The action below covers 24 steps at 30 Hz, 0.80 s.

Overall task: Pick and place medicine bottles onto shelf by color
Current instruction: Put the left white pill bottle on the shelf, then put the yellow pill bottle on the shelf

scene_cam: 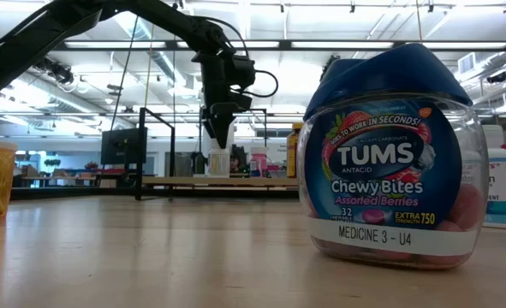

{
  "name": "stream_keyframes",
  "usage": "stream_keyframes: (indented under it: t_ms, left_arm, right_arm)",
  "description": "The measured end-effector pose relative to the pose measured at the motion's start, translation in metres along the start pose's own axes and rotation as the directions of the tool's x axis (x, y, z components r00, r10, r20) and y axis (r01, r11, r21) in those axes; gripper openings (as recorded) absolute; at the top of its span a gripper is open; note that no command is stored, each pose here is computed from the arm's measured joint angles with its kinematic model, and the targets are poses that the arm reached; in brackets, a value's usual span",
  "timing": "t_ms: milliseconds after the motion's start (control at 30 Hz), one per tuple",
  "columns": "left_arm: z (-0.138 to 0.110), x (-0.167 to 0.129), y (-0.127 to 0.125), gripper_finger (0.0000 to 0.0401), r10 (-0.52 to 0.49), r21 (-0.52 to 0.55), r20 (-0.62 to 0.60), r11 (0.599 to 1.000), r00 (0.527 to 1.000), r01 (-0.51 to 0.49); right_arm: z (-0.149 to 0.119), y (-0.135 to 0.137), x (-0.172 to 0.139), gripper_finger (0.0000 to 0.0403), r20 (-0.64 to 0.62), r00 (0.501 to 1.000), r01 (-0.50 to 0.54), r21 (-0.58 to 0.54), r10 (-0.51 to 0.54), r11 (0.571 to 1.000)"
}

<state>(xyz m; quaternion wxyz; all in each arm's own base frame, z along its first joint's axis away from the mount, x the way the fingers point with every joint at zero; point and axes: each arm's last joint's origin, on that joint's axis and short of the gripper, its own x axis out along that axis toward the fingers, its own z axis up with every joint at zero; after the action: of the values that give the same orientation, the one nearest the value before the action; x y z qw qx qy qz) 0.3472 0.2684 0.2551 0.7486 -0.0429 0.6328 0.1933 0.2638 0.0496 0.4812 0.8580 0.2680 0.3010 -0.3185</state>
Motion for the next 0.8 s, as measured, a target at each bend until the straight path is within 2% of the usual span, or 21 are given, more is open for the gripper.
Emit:
stream_keyframes:
  t_ms: [167, 367, 500, 633, 800]
  left_arm:
    - [0.0, 0.0, 0.0, 0.0307, 0.009, 0.0, -0.005, 1.0, 1.0, -0.009]
    - [-0.002, -0.007, 0.0, 0.033, 0.075, 0.012, -0.046, 0.997, 0.996, -0.074]
    - [0.003, -0.032, -0.002, 0.0336, 0.108, 0.004, -0.026, 0.994, 0.994, -0.108]
    - [0.006, -0.068, -0.009, 0.0336, 0.111, -0.058, 0.008, 0.992, 0.994, -0.11]
    - [-0.002, -0.106, -0.033, 0.0328, 0.09, -0.093, -0.007, 0.992, 0.996, -0.09]
  right_arm:
    - [0.0, 0.0, 0.0, 0.0284, 0.0, 1.0, 0.0, 0.0, 0.0, 1.0]
    - [0.0, 0.0, 0.0, 0.0284, 0.0, 1.0, 0.0, 0.0, 0.0, 1.0]
    - [0.0, 0.0, 0.0, 0.0284, 0.0, 1.0, 0.0, -0.003, 0.0, 1.0]
    - [0.0, 0.0, 0.0, 0.0284, 0.0, 1.0, 0.0, -0.02, 0.0, 1.0]
    - [-0.001, 0.0, 0.0, 0.0284, -0.006, 1.0, -0.005, -0.038, 0.005, 0.999]
